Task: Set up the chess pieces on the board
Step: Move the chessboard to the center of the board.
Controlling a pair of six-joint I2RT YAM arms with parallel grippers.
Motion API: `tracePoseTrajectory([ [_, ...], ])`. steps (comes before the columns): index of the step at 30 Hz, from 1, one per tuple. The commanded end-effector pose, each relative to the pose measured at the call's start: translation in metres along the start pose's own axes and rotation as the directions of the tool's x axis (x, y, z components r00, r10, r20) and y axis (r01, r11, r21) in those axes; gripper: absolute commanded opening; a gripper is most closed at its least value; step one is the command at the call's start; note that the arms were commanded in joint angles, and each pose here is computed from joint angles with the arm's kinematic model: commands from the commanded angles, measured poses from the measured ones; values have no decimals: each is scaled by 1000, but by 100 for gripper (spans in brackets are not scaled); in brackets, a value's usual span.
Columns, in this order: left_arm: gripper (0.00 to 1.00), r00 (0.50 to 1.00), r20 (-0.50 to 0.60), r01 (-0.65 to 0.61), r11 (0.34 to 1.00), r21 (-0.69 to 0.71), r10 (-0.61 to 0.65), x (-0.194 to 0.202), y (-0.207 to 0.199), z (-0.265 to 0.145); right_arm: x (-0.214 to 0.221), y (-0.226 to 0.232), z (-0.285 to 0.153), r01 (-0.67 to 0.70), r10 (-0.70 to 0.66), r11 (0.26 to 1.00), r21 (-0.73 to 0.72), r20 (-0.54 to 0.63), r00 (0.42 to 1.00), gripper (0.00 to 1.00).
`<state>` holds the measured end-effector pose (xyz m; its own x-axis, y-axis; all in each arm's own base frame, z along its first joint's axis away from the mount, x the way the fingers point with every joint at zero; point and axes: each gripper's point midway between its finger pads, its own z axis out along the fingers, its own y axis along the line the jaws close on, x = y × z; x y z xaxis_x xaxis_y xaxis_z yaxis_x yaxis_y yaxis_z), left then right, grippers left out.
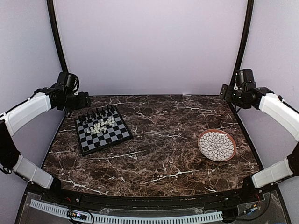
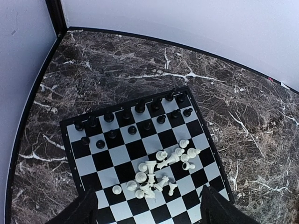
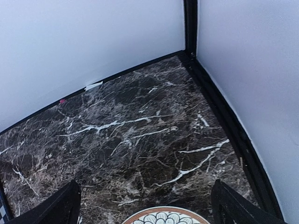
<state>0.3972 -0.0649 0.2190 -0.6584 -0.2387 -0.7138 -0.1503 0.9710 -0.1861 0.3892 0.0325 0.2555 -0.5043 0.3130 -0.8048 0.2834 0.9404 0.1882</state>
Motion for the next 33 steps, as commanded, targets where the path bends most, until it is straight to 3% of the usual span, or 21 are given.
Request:
tracePoseTrajectory([
  [1,79,994,-34,106,994,-20,-107,11,15,-11,-8,46,9,10,-9,995,-103,12,1000,99],
  [6,82,966,-46,253,966,-54,-256,11,41,-8,15,102,22,67,-93,946,-317,-66,994,98],
  [12,83,913,-57,396,912,-106,-403,12,75,7,50,152,36,70,-178,871,-485,-180,967,84],
  [18,73,883,-79,449,883,-139,-462,10,98,27,83,188,49,40,-237,815,-578,-270,933,73],
  [21,68,846,-86,518,849,-108,-527,7,113,34,99,201,54,15,-258,792,-611,-313,914,70],
  [24,57,820,-87,561,824,-74,-566,2,128,44,111,211,57,18,-290,776,-631,-330,899,66],
  [33,54,801,-103,584,808,-81,-589,-11,154,91,147,242,63,-21,-357,710,-704,-386,851,59],
])
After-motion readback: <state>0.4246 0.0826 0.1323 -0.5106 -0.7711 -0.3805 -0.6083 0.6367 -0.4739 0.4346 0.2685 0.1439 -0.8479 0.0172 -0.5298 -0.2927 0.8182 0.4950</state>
